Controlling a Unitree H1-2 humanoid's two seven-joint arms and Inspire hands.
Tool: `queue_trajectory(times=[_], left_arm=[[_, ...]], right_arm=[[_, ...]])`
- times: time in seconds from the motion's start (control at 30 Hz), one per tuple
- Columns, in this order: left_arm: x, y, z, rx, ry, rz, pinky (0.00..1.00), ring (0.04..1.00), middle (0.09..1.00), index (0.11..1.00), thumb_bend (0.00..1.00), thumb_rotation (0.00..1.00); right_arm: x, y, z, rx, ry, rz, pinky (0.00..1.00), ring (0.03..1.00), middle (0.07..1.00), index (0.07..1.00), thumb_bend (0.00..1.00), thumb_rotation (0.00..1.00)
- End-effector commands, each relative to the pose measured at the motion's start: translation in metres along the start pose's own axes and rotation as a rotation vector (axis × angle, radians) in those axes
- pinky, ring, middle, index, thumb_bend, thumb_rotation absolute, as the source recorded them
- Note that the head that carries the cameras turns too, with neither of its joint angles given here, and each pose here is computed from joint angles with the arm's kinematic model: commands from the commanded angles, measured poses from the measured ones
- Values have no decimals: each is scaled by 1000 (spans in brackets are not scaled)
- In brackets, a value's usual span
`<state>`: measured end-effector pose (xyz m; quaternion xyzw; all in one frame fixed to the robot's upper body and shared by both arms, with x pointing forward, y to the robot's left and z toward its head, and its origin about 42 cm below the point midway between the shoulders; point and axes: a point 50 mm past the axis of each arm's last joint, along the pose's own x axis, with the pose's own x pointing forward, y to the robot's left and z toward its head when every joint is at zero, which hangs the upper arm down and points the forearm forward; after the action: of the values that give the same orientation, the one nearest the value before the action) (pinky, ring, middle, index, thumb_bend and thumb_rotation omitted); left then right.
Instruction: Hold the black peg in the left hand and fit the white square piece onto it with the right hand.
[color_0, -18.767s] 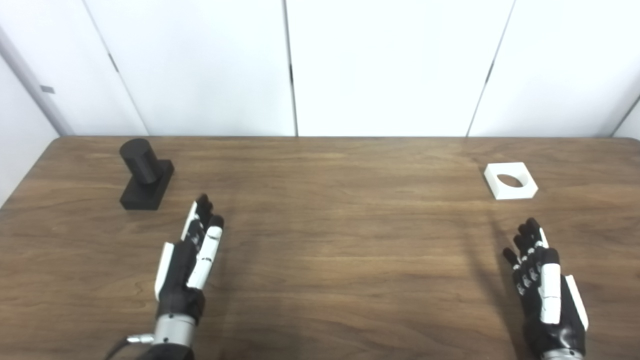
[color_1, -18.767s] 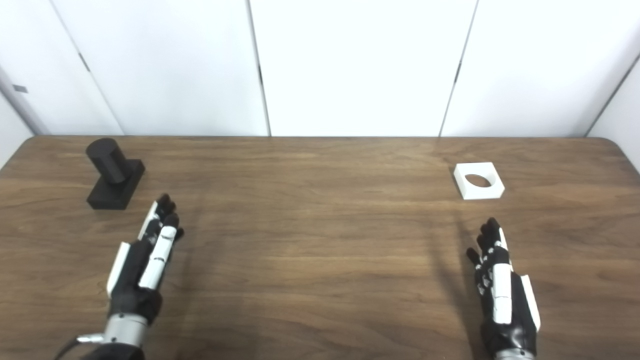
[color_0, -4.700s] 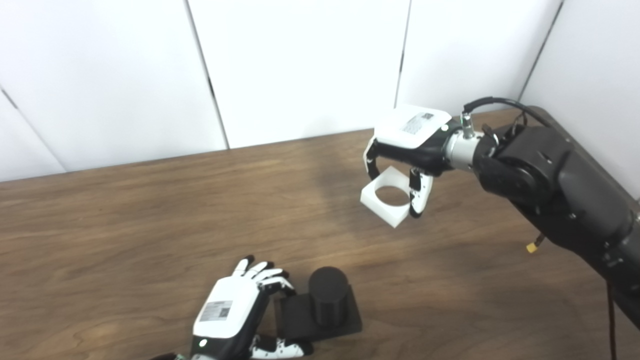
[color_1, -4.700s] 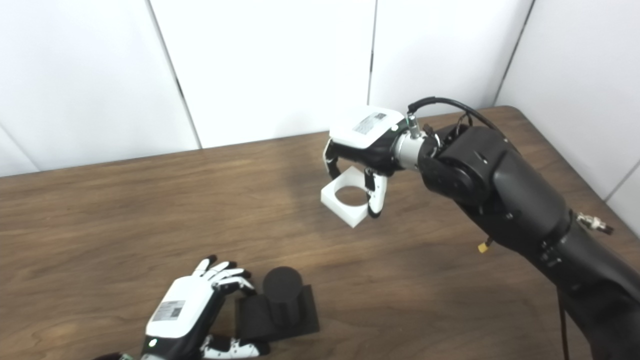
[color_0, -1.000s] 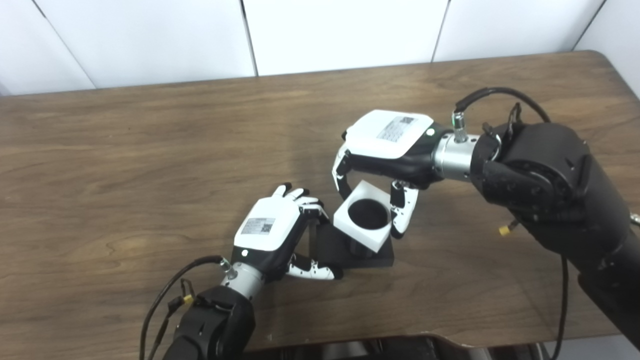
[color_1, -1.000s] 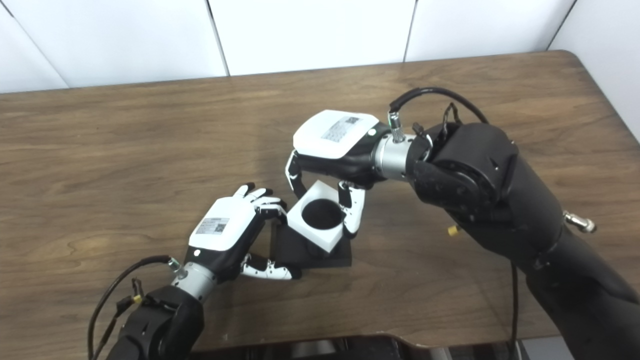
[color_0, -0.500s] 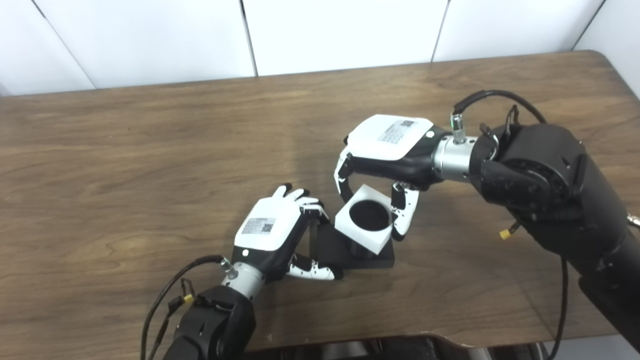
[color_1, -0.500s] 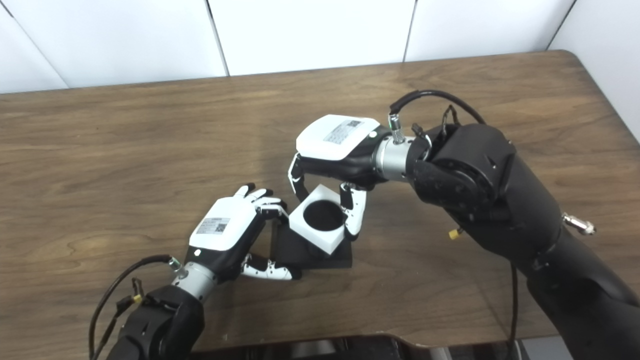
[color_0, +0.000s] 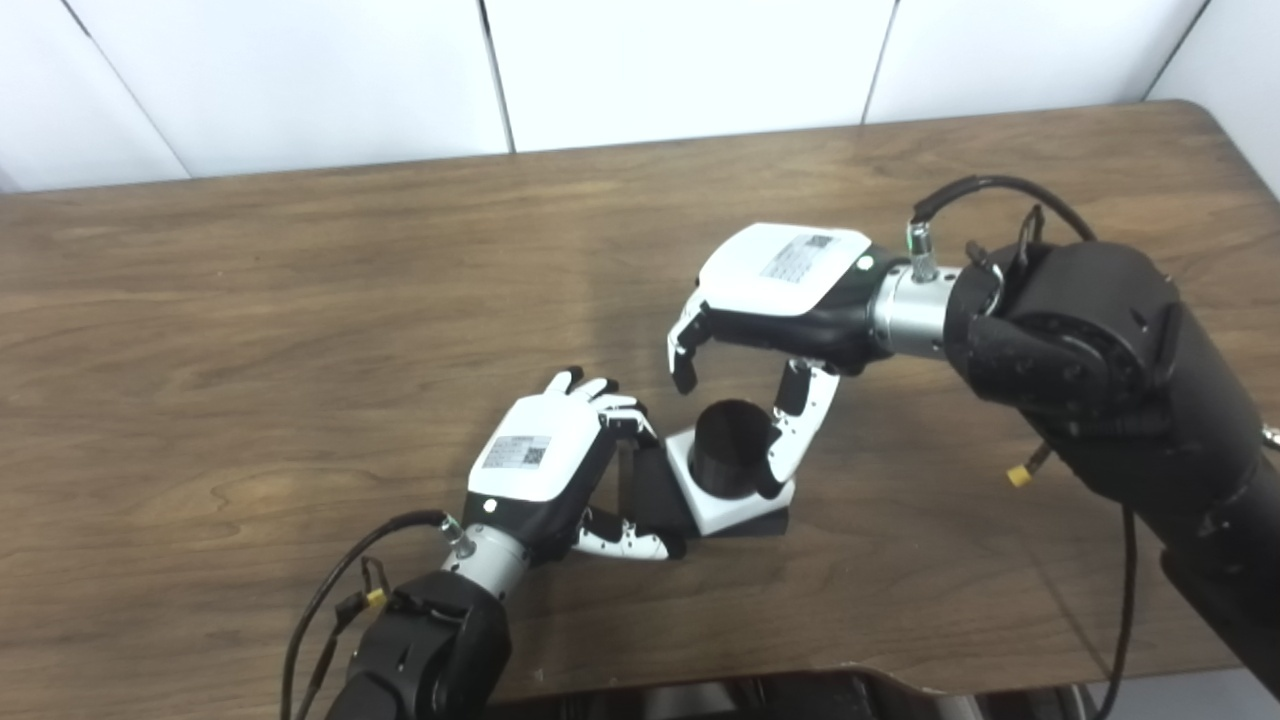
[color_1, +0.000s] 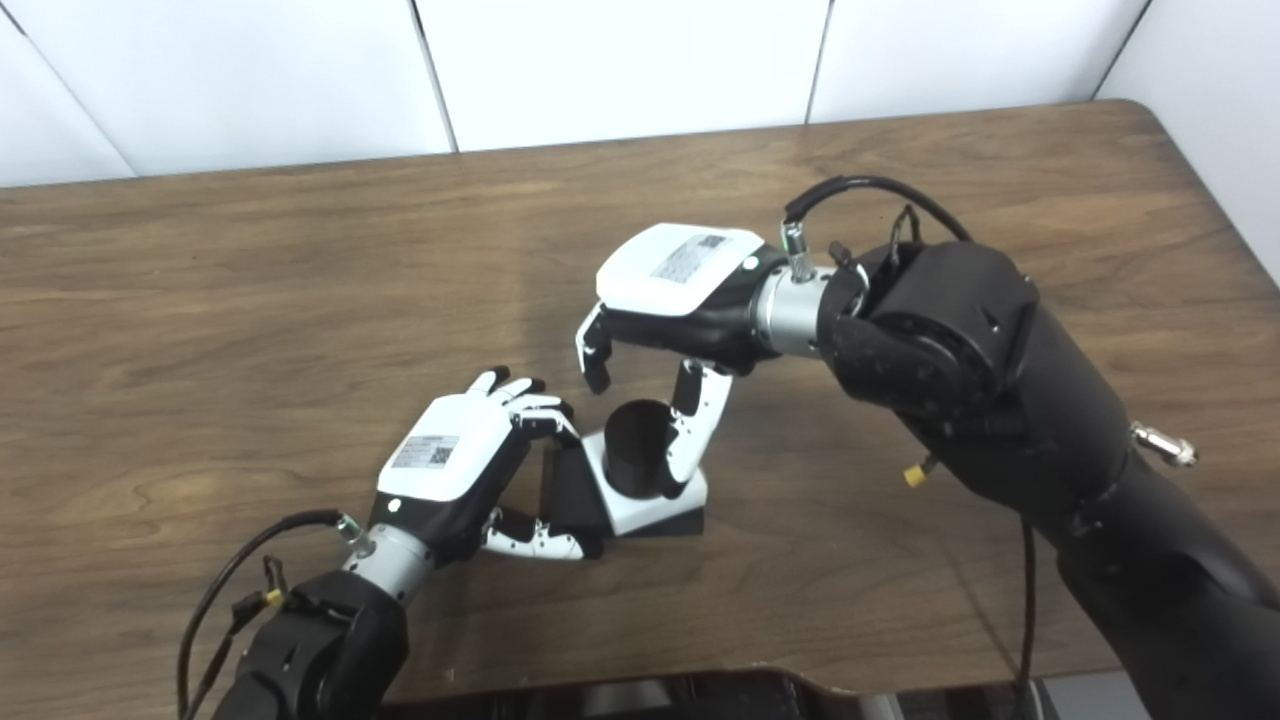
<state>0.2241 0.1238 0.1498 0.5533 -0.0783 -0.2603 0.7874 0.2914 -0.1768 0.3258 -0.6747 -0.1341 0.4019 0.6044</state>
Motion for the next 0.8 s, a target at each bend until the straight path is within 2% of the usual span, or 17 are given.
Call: queue_trajectory(times=[0.0,0.5,0.53,0.57,0.63,0.77], left_arm=[[-4,-9,-5,26,16,-70,1000,915,815,491,499,63],[-3,-8,-7,69,42,-46,1000,909,823,497,504,90],[-3,-8,-7,71,48,-43,1000,913,838,618,621,284],[-3,-8,-7,74,56,-34,1000,914,843,659,661,351],[-3,-7,-7,80,64,-4,1000,914,864,746,766,430],[-2,-6,-9,89,81,53,985,916,881,818,857,499]], right_arm=[[-8,-21,-2,-42,10,-40,917,841,777,672,1000,456],[-11,-33,-3,-63,19,-76,894,837,772,695,1000,445],[-11,-33,-3,-62,19,-77,893,837,771,693,1000,448],[-11,-33,-3,-64,19,-79,893,837,770,693,1000,449],[-11,-33,-4,-66,19,-82,880,832,766,683,1000,459],[-10,-33,-5,-67,21,-85,874,830,763,675,1000,473]])
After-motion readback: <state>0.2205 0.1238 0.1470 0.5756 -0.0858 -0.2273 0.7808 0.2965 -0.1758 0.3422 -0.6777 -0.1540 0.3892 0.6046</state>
